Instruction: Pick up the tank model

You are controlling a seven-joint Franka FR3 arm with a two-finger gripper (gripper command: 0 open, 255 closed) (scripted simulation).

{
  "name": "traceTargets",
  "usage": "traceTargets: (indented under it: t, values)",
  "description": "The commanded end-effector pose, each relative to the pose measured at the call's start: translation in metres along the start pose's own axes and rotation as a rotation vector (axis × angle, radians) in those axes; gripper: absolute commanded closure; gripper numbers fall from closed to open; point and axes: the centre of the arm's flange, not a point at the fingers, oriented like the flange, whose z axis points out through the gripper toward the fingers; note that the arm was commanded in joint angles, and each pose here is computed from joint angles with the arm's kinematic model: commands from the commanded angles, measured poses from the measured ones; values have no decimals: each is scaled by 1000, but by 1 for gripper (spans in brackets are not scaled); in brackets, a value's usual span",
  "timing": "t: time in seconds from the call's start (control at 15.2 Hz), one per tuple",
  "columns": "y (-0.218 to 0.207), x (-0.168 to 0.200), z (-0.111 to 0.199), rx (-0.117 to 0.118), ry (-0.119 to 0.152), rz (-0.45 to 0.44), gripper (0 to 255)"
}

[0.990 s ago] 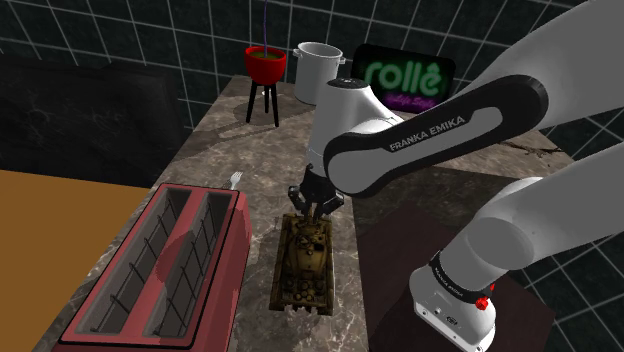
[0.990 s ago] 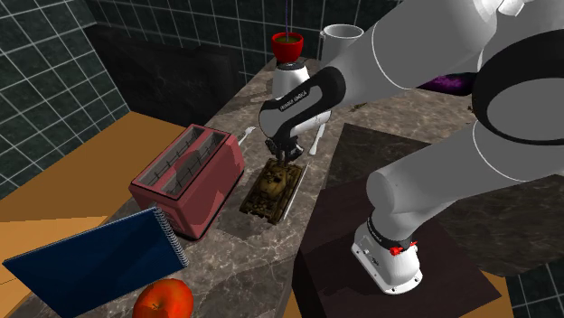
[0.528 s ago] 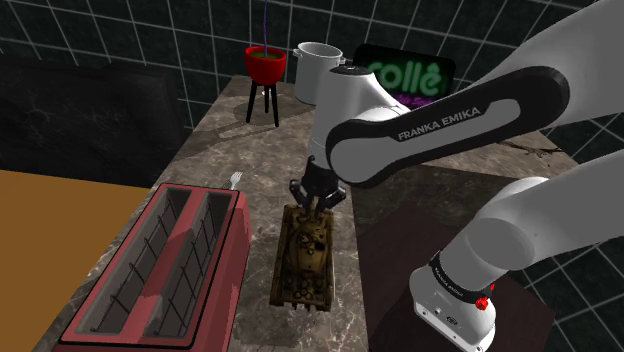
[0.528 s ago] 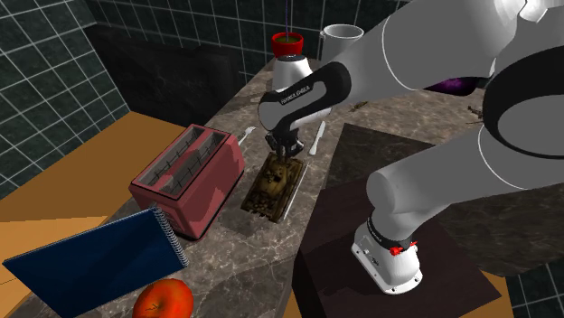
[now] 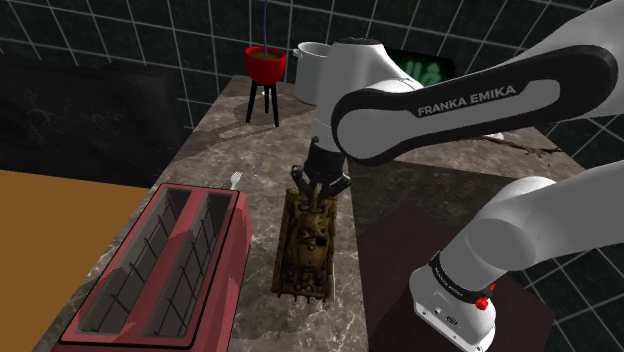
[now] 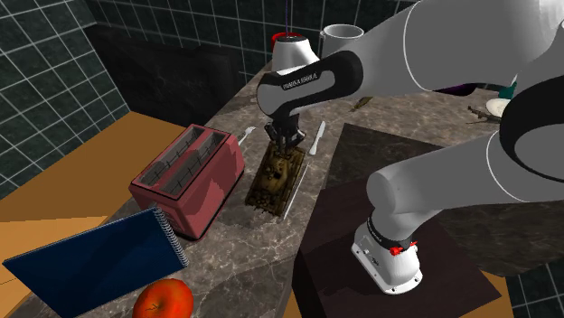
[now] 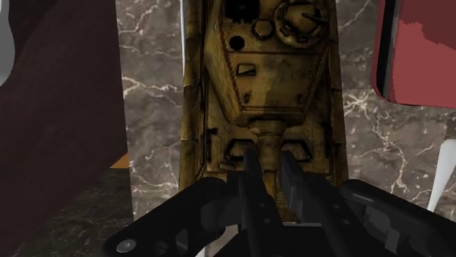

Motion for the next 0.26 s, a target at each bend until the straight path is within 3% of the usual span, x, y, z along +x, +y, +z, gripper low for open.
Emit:
traceTargets:
  t: [0.0,0.2]
  values:
    - [0,-1,-11,1,0,0,255]
    - [0,-1,-18,1,0,0,255]
